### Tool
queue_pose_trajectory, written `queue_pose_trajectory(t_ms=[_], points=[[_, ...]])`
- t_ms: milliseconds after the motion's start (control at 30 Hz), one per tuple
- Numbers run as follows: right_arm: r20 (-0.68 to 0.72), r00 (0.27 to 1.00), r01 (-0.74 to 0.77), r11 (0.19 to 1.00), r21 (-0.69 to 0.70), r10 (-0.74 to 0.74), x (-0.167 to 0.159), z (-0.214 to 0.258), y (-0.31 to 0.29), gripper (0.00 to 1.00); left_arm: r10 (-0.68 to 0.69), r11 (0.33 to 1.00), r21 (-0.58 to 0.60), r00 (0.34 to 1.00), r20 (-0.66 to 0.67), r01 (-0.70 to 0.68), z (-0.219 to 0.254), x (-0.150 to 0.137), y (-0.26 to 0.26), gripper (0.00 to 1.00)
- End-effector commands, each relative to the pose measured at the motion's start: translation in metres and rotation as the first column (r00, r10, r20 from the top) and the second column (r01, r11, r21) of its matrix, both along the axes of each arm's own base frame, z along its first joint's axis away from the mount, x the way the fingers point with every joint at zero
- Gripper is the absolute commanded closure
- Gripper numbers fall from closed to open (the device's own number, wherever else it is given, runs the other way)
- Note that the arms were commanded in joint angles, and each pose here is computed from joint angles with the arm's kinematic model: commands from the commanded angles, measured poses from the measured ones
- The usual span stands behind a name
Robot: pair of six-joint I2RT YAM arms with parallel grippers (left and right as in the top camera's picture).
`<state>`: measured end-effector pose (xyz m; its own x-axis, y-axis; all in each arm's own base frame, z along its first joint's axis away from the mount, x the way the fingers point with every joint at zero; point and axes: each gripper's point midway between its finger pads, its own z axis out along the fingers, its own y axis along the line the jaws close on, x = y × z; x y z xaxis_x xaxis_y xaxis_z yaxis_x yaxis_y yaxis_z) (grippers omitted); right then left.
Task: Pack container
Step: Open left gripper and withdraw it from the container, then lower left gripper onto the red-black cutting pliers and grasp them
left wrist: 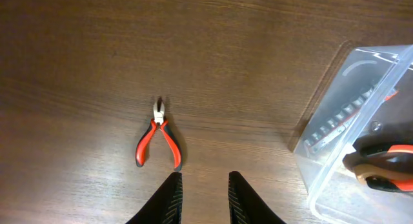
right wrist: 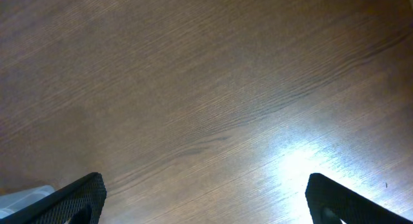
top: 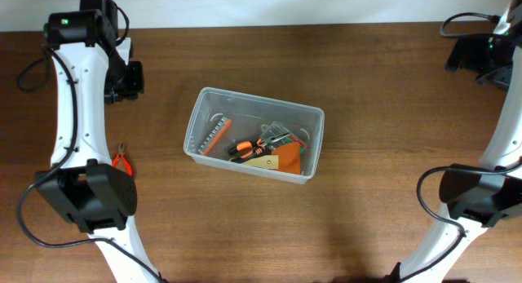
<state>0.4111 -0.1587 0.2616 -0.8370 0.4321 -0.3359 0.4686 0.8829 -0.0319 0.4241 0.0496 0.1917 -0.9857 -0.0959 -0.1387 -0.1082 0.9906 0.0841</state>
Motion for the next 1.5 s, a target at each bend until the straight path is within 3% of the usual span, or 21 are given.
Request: queue_pose_trajectory(t_ms=[0,200,333,833,1233,1467], points=[[0.025,1.0,0.011,1.0,-0.004,-0.011,-0.001,0.008,-0.001,0.01,-0.017,1.0,0.019,0.992,0.122,0.015,0.046,-0.007,0.002,0.75],[0.025,1.0,0.011,1.0,-0.004,-0.011,-0.001,0.008,-0.001,0.01,-0.05,0.998,0.055,0.95,0.309,0.035,0.104,-0.013,0.004,0.75],[0.025,1.0,0.011,1.0,-0.004,-0.011,-0.001,0.008,-0.001,0.01,-0.045,0.998,0.064,0.941,0.337,0.025,0.11,-0.02,0.011,0.74],[0.025,1.0,0.011,1.0,-0.004,-0.011,-0.001,0.008,-0.001,0.01,0.076,0.994,-0.076,0.997,0.027,-0.074,-0.082,-0.065,0.034,0.74],[0.025,1.0,0.011,1.0,-0.004,-0.011,-0.001,0.008,-0.001,0.01,0.093,0.995,-0.035,0.996,-0.016,-0.093,-0.147,-0.089,0.04,0.73],[0.025,1.0,0.011,1.0,-0.004,-0.011,-0.001,0.008,-0.001,0.01,0.242,0.969,-0.043,0.969,-0.042,-0.244,-0.165,-0.11,0.063,0.69]])
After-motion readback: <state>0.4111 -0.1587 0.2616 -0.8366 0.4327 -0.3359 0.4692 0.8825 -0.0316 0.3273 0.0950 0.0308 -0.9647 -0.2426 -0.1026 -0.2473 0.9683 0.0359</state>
